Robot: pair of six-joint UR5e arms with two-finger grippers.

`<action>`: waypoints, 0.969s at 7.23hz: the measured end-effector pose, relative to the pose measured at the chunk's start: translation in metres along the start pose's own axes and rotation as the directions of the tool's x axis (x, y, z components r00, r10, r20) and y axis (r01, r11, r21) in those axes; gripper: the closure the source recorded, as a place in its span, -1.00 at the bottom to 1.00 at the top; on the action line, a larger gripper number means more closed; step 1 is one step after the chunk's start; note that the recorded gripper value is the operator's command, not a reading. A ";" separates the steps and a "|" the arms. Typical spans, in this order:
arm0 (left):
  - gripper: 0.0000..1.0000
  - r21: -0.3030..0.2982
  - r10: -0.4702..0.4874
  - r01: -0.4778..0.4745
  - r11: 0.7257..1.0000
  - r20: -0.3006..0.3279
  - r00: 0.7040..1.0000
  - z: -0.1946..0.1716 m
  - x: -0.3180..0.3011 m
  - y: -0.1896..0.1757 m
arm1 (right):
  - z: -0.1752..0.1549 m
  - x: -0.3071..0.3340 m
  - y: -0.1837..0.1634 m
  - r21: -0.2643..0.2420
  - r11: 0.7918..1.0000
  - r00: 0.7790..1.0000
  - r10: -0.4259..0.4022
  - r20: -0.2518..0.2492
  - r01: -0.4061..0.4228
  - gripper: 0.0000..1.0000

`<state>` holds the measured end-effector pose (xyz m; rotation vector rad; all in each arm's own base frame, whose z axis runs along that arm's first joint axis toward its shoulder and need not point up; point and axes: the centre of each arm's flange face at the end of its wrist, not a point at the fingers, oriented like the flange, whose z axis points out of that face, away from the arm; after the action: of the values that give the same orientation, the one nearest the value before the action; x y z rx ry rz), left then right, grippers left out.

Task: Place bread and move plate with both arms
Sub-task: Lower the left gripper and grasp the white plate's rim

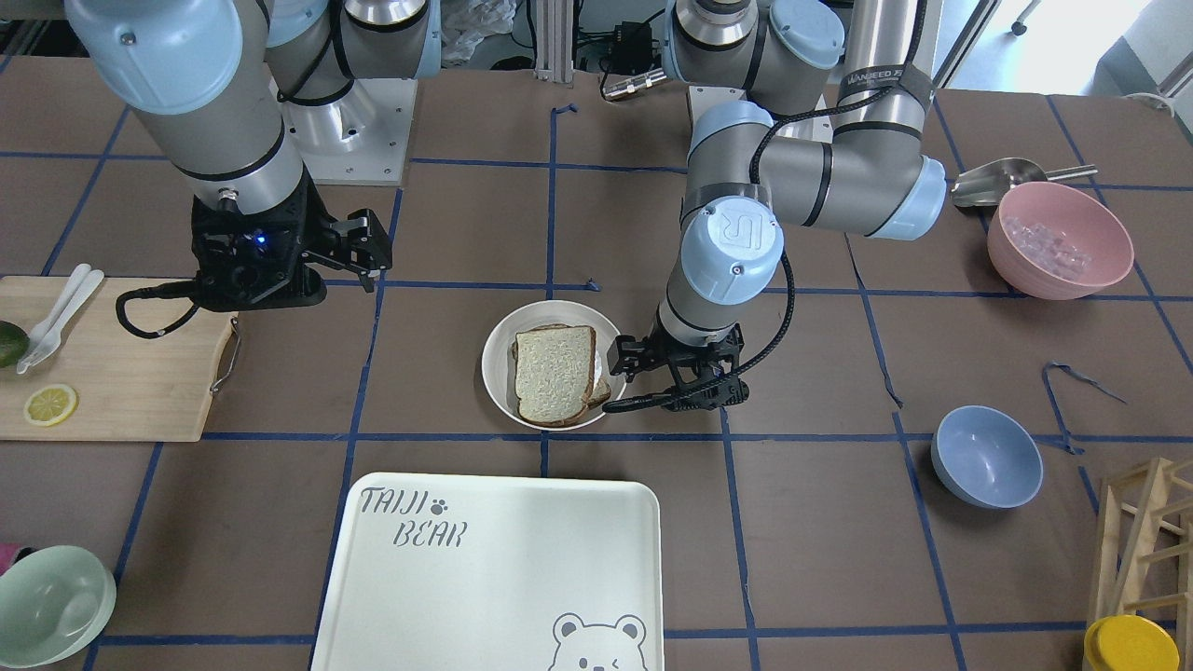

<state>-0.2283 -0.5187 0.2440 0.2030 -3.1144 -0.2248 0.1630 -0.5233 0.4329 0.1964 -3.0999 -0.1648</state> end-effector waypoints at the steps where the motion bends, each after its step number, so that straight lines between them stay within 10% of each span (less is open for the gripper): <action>1: -0.92 -0.029 0.006 -0.006 1.000 0.009 1.000 0.019 0.000 0.012 | 0.004 0.002 0.003 -0.011 1.000 1.000 0.005 0.002 -0.005 -1.00; 5: -0.87 -0.026 0.011 -0.013 1.000 -0.082 0.997 0.062 0.004 0.034 | -0.005 0.006 0.012 0.006 1.000 1.000 0.013 0.001 -0.013 -1.00; 7: -0.45 -0.030 0.015 -0.018 0.999 -0.094 0.995 0.068 0.004 0.037 | -0.018 0.004 0.020 0.035 0.999 1.000 0.012 0.009 -0.012 -1.00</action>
<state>-0.2384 -0.4735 0.1825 0.1812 -3.0168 -0.2544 0.1573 -0.5063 0.4531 0.1780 -3.1139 -0.1115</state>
